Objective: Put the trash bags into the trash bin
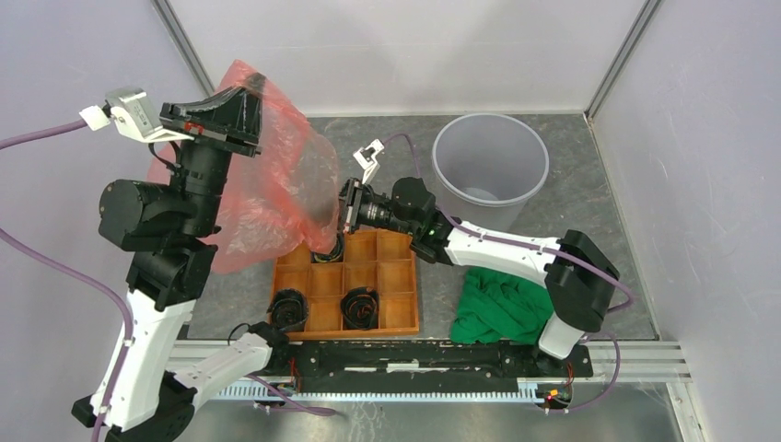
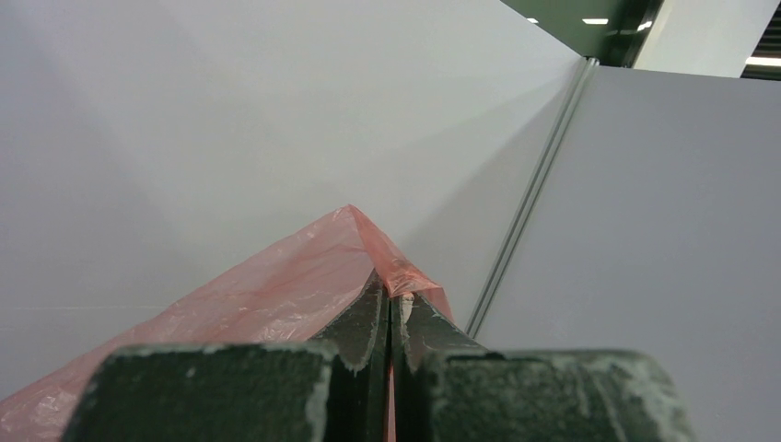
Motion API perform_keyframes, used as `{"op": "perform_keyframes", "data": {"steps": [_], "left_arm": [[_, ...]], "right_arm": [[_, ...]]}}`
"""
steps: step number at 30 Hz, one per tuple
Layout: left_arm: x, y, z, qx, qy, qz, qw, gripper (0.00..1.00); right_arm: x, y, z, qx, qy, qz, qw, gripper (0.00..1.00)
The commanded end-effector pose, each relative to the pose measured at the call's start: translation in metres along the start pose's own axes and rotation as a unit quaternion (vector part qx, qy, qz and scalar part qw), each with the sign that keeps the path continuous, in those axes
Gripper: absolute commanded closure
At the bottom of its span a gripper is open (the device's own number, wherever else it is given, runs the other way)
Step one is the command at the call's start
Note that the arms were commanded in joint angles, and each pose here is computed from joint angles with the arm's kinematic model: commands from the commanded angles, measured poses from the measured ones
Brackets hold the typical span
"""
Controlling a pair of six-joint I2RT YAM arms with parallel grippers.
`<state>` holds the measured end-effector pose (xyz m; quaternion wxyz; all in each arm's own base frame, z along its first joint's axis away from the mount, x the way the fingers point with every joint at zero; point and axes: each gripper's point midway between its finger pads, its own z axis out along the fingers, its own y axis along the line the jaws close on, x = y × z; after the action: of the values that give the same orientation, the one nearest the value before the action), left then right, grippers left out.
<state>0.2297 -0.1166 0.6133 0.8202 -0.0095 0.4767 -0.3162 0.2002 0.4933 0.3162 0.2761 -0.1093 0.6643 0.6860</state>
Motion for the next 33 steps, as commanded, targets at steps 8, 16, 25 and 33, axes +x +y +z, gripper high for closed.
{"op": "perform_keyframes", "data": {"steps": [8, 16, 25, 33], "left_arm": [[-0.011, -0.015, 0.005, 0.026, -0.013, -0.049, 0.998, 0.98], [0.038, -0.051, 0.049, 0.110, 0.059, -0.117, 0.985, 0.98], [0.143, -0.079, 0.107, 0.172, 0.182, -0.225, 0.941, 0.98], [0.202, -0.051, 0.093, 0.119, 0.223, -0.240, 0.937, 0.98]], "right_arm": [[-0.169, 0.033, -0.120, 0.111, -0.219, -0.254, 0.936, 1.00], [-0.250, 0.105, -0.286, 0.361, -0.370, -0.454, 0.726, 0.99], [-0.264, 0.116, -0.348, 0.494, -0.355, -0.490, 0.624, 0.99], [-0.245, 0.071, -0.333, 0.518, -0.268, -0.508, 0.634, 1.00]]}}
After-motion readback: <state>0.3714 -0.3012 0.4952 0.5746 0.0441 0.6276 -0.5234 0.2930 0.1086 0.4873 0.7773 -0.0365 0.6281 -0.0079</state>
